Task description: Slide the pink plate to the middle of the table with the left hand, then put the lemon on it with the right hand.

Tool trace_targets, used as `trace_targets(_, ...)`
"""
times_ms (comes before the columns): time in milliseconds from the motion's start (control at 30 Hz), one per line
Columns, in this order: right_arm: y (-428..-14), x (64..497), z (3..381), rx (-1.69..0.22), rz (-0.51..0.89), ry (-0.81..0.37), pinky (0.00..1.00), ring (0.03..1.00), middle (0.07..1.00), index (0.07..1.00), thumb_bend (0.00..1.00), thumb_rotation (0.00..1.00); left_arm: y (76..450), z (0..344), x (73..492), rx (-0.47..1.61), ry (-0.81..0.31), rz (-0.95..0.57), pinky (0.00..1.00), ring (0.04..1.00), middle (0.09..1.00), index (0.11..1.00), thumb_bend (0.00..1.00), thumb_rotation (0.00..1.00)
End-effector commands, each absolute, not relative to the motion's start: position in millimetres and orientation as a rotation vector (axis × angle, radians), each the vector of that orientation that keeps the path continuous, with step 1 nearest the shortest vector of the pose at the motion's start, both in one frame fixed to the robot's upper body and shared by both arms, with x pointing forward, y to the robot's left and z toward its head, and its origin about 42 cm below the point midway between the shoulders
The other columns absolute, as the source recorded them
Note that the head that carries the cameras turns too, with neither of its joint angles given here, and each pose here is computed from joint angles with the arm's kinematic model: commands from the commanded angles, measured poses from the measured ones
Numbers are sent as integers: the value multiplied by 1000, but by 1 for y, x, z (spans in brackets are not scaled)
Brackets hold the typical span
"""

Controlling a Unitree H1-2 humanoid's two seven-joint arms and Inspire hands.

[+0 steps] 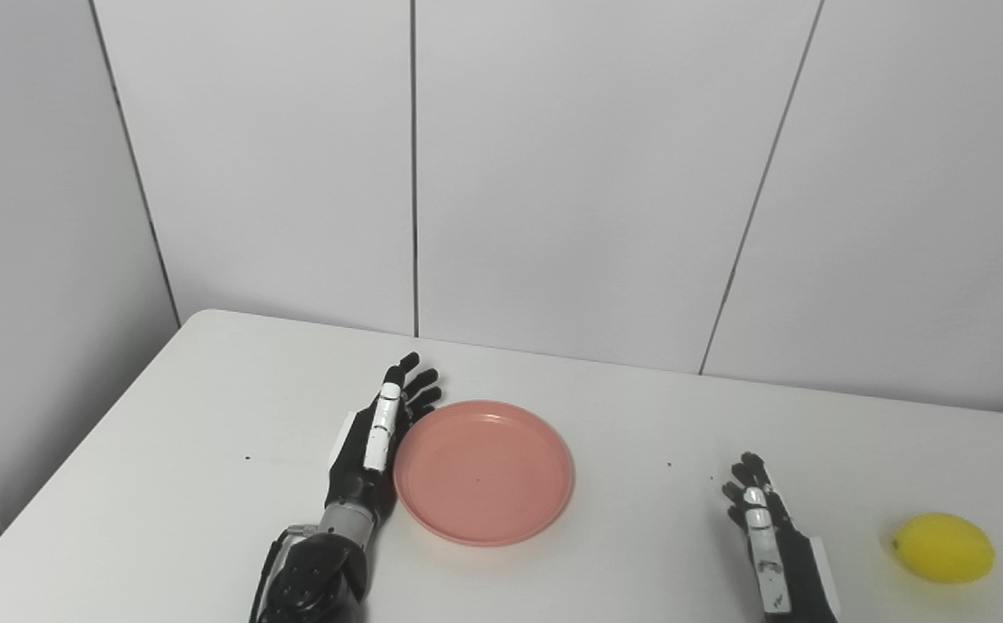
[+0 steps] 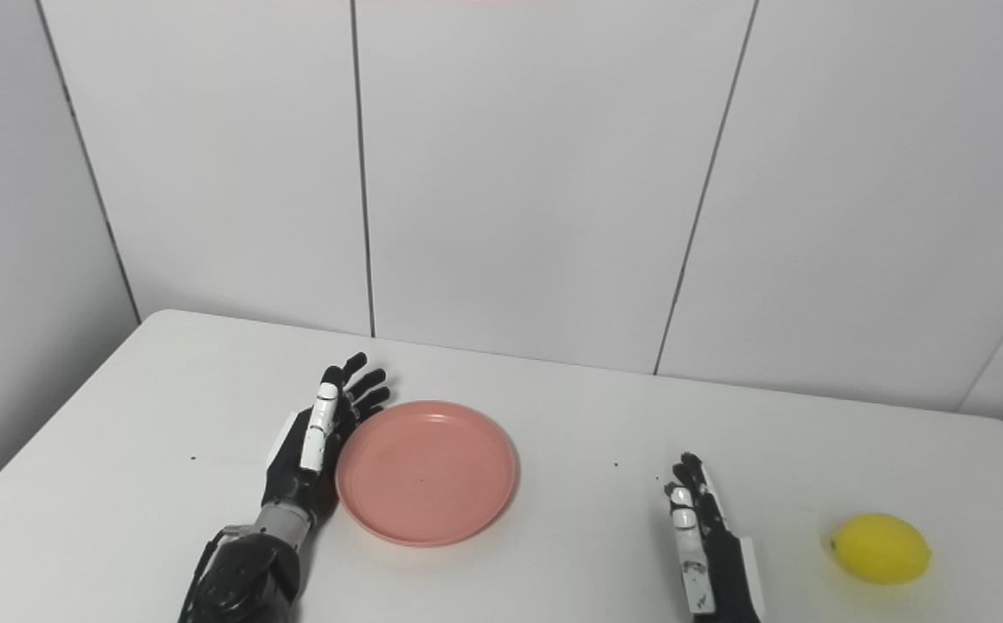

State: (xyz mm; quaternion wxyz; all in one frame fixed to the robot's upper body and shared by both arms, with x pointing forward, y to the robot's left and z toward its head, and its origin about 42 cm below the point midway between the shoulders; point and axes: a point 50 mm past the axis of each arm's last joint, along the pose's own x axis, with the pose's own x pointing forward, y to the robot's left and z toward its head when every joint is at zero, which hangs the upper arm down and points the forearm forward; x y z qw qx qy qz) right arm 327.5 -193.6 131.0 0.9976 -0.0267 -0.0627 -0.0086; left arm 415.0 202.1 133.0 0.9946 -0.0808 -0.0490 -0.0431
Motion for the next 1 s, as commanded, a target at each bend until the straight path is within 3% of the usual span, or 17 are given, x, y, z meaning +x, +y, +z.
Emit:
trace_targets(0,-184,337,153,-45,-12,-235,949,901,928,924,658,1000,191,134,417,-154,-102,-121,868,874,882,912,684,1000)
trace_targets(967,-159,347,149,-56,10,-249,914,916,932,931,626,1000,135,129,392,-156,-87,-220,922,900,913,936,653,1000)
